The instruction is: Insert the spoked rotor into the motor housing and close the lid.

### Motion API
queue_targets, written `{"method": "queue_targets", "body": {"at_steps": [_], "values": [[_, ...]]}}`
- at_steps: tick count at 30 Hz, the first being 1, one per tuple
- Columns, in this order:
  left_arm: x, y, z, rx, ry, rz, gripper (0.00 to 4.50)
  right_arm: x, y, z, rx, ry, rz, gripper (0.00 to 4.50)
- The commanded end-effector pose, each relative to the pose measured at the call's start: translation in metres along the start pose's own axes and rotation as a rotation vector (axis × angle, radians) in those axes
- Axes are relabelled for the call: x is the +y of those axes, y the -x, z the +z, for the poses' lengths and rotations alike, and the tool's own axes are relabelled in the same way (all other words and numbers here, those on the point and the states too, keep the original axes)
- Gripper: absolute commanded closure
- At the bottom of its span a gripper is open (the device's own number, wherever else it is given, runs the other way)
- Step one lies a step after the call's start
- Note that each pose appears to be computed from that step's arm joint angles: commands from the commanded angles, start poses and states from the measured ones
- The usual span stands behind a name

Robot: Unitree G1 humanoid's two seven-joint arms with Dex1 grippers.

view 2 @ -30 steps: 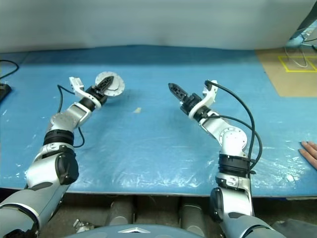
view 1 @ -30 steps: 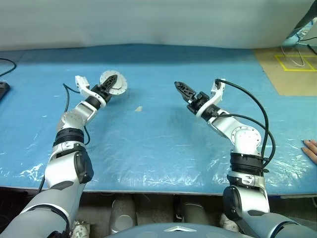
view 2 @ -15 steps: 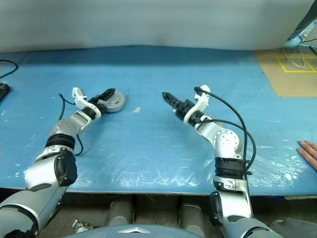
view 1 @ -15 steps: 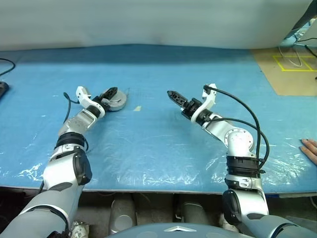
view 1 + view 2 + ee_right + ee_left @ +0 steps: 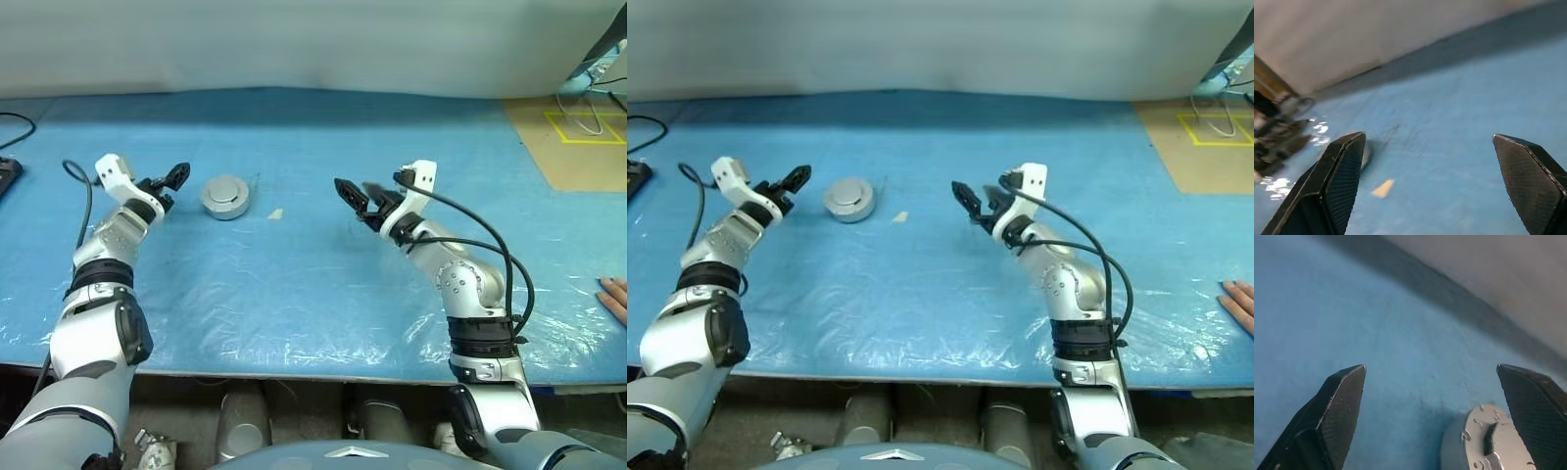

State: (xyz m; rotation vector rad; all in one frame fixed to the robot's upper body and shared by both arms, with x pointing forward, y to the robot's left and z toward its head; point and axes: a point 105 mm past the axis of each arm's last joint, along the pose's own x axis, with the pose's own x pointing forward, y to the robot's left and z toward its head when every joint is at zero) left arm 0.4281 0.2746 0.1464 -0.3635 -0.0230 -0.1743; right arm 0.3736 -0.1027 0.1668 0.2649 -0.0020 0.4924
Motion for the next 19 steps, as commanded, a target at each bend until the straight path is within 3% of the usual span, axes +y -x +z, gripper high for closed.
{"method": "queue_targets", "body": {"at_steps": [1,9,14,19], "values": [[-0.041,0.001,0.011,-0.088,-0.269,-0.095,0.02,-0.016,0.009,0.015,-0.074,0.227,-0.158,0.13],[-0.097,0.041,-0.022,-0.117,-0.345,-0.131,0.02,-0.048,0.054,0.002,-0.073,0.512,-0.466,0.13],[-0.094,0.065,-0.046,-0.063,-0.373,-0.053,0.02,-0.063,0.083,-0.013,-0.032,0.51,-0.58,0.13],[-0.089,0.071,-0.06,-0.025,-0.346,-0.012,0.02,-0.06,0.083,-0.018,-0.016,0.493,-0.571,0.13]]}}
